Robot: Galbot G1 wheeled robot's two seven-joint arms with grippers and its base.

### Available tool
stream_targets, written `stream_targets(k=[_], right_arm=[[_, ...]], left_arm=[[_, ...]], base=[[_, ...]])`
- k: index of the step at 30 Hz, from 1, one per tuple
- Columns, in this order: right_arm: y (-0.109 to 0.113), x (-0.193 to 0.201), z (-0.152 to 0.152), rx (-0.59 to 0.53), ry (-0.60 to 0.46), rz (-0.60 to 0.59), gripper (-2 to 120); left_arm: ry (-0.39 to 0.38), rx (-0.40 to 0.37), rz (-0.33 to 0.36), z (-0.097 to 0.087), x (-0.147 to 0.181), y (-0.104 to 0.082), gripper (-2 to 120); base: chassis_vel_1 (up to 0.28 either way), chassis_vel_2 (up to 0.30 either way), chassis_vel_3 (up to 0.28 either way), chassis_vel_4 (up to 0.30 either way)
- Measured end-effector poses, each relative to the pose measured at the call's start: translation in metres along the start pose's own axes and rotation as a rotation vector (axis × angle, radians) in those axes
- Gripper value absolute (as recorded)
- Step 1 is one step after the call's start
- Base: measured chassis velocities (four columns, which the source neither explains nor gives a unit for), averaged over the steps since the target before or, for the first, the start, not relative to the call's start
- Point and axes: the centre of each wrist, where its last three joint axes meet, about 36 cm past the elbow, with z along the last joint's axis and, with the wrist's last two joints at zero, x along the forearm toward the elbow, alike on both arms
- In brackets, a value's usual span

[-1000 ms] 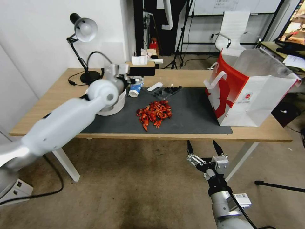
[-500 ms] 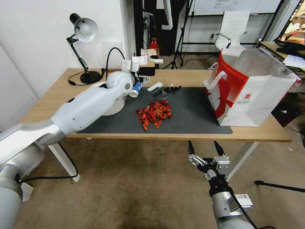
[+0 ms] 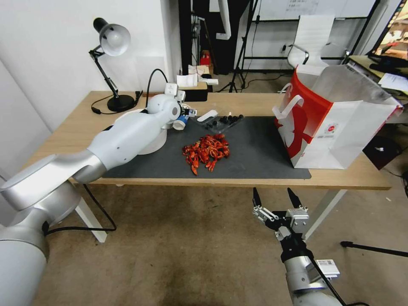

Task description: Pick up the trash from the table and place it into the takeout bag.

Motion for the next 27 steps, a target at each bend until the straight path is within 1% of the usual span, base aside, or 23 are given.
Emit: stream_targets(k=[6, 10, 15, 22, 27], right_arm=[[0.000, 0.000, 0.000, -0.002, -0.002, 0.000, 100], [0.000, 0.000, 0.000, -0.003, -0.003, -0.002, 100], [0.000, 0.000, 0.001, -0.003, -0.002, -0.003, 100], [0.000, 0.000, 0.000, -0.003, -0.002, -0.004, 100], [-0.001, 0.002, 0.000, -0.002, 0.003, -0.004, 100]], left_arm=[[0.032, -0.005, -0.012, -0.002, -0.006, -0.003, 100], [0.040, -0.010, -0.036, -0.005, -0.010, 0.000, 100], [0.055, -0.011, -0.055, -0.005, -0.015, 0.003, 100], [0.077, 0.001, -0.050, -0.005, -0.020, 0.004, 100], [0.087, 0.010, -0.045, -0.002, -0.022, 0.007, 100]], base=[[0.000, 0.000, 0.000, 0.000], [0.000, 0.000, 0.000, 0.000], [0.000, 0.000, 0.000, 0.000], [0.000, 0.000, 0.000, 0.000], [0.000, 0.000, 0.000, 0.000]])
